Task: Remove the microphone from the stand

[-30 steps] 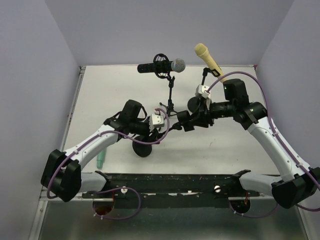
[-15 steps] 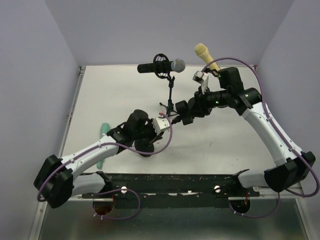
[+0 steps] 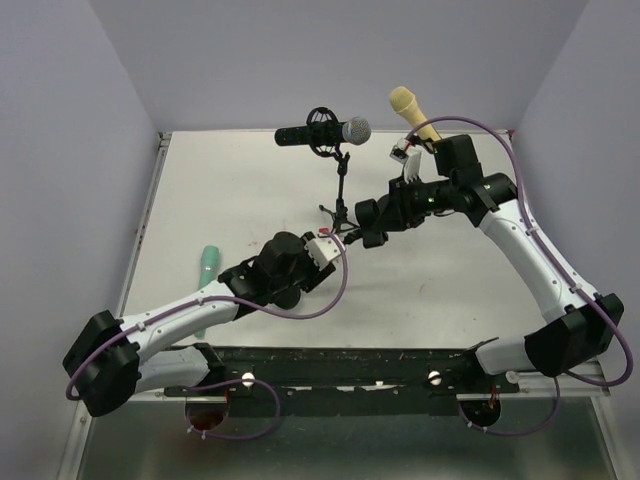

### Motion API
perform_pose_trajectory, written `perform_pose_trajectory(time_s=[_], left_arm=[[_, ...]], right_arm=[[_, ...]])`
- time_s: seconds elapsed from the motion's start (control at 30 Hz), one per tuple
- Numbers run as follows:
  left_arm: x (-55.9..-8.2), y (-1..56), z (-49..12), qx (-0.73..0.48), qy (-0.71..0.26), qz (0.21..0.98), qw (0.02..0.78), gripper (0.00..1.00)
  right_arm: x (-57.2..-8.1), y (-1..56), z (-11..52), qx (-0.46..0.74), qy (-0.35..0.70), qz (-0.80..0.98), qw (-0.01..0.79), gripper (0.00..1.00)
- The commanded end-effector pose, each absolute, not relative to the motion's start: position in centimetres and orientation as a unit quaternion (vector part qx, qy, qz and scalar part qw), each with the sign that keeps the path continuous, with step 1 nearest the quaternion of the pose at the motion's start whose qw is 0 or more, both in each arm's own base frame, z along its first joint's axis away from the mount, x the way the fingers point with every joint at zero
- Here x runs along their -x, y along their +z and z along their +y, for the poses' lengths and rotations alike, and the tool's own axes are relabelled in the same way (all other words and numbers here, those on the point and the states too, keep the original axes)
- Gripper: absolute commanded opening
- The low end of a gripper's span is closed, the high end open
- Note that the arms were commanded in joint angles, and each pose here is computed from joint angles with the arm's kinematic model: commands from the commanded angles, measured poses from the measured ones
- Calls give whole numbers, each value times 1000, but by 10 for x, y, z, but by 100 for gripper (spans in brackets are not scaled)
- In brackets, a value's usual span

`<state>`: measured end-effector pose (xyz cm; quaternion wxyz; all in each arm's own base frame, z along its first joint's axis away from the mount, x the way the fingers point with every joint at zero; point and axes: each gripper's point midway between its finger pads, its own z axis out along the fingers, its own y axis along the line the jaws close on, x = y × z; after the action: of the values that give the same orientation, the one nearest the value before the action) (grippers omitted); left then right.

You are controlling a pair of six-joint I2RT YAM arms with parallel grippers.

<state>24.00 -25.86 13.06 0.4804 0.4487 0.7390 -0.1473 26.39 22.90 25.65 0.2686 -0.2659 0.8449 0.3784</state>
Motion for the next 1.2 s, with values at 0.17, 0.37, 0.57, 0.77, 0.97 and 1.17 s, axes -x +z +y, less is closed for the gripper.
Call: perform_pose_trajectory(time_s=[0.17,0.37,0.57,0.77,0.97,1.17], left_arm=[[-197,178,-270,-501,-248,682,472,77],[-200,181,-243,-484,-223,697,480,77],[-225,192,-231,-442,-213,716,496,80],[-240,193,-225,-390,-231,740,498,99],[-242,193,-222,-372,-250,751,485,99],[-239,201,-226,-372,-283,746,474,99]], right_arm=[[-248,318,219,377,346,779,362,1],[-239,319,193,402,279,794,362,1],[-247,340,176,436,212,778,400,1],[-249,337,168,470,181,766,398,1],[-243,310,162,487,171,775,365,1],[-222,267,149,504,165,785,319,1]])
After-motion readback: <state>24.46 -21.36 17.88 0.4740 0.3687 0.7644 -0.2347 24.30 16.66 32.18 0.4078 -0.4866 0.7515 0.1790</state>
